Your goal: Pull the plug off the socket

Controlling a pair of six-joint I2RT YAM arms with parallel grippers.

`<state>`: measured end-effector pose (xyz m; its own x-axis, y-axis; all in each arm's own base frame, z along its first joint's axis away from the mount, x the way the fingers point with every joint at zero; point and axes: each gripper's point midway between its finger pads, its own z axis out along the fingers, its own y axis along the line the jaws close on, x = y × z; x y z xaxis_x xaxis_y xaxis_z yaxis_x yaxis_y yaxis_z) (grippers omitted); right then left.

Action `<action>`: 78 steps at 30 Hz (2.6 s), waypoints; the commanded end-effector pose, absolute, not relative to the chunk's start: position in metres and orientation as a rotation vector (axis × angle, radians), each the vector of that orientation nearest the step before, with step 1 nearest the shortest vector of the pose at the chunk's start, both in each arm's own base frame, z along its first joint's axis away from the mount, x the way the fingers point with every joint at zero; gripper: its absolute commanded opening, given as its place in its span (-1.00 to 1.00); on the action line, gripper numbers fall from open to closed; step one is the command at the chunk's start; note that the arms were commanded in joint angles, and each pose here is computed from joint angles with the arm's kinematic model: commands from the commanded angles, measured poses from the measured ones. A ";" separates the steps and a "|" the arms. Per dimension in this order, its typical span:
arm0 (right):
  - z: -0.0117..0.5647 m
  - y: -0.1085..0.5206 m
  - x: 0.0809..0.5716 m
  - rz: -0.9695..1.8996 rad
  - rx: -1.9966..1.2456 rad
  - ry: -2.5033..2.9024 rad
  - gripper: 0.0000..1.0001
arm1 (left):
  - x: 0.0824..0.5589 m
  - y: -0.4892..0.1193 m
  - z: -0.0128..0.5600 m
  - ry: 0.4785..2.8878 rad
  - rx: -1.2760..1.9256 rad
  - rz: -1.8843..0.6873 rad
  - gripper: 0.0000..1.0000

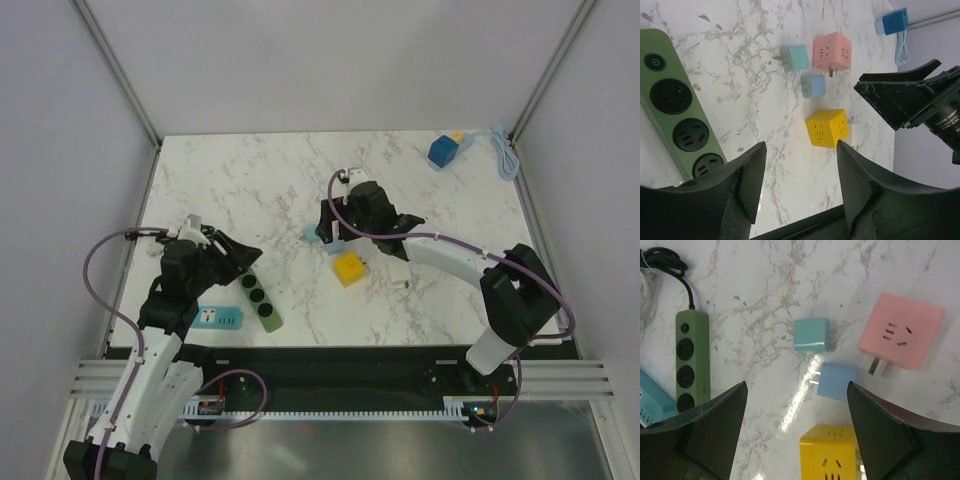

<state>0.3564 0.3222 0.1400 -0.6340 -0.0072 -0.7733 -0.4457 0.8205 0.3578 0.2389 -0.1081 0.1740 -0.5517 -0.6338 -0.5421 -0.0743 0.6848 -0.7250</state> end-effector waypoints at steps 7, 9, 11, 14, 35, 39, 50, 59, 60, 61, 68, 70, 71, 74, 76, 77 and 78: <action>0.132 0.253 0.333 0.503 -0.263 2.212 0.96 | 0.240 -0.174 0.174 2.140 -0.251 -1.082 0.18; 0.130 0.241 0.329 0.470 -0.231 2.231 0.96 | 0.239 -0.195 0.175 2.170 -0.193 -1.094 0.18; 0.128 0.230 0.323 0.464 -0.183 2.258 0.96 | 0.230 -0.218 0.183 2.179 -0.114 -1.123 0.20; 0.132 0.215 0.319 0.458 -0.105 2.263 0.96 | 0.223 -0.246 0.188 2.198 -0.047 -1.129 0.22; 0.172 0.013 0.478 -0.008 0.802 1.944 0.97 | 0.328 -0.371 0.295 1.946 0.442 -1.025 0.40; 0.184 -0.006 0.541 -0.082 0.816 1.909 0.96 | 0.368 -0.389 0.310 1.852 0.524 -1.010 0.40; 0.147 -0.033 0.639 -0.234 0.792 1.890 0.96 | 0.430 -0.388 0.249 1.765 0.608 -0.781 0.40; 0.105 -0.030 0.655 -0.241 0.787 1.925 0.86 | 0.433 -0.388 0.206 1.753 0.610 -0.774 0.39; 0.104 -0.034 0.655 -0.255 0.800 1.916 0.80 | 0.435 -0.386 0.200 1.762 0.601 -0.761 0.39; 0.104 -0.035 0.653 -0.265 0.806 1.910 0.72 | 0.435 -0.386 0.197 1.769 0.597 -0.756 0.38; 0.099 -0.040 0.643 -0.297 0.804 1.919 -0.07 | 0.432 -0.386 0.196 1.762 0.612 -0.765 0.38; 0.104 -0.037 0.637 -0.294 0.782 1.933 -0.25 | 0.434 -0.386 0.192 1.768 0.610 -0.759 0.38; 0.106 -0.037 0.634 -0.291 0.774 1.939 -0.31 | 0.433 -0.387 0.190 1.773 0.618 -0.766 0.38; 0.117 -0.031 0.617 -0.287 0.757 1.947 -0.48 | 0.433 -0.393 0.186 1.778 0.636 -0.787 0.38; 0.125 -0.025 0.598 -0.264 0.775 1.948 -0.76 | 0.434 -0.395 0.185 1.780 0.633 -0.793 0.37; 0.125 -0.022 0.592 -0.250 0.774 1.957 -0.85 | 0.435 -0.395 0.182 1.786 0.632 -0.793 0.37; 0.142 -0.020 0.586 -0.230 0.779 1.935 -0.97 | 0.435 -0.396 0.182 1.785 0.630 -0.797 0.37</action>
<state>0.6005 -0.0258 0.0810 -0.3757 0.4112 -0.8305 0.6180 0.7790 0.1061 0.4243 -0.3894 0.1716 -0.3918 0.0501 -0.9187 0.7054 0.6574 -0.2650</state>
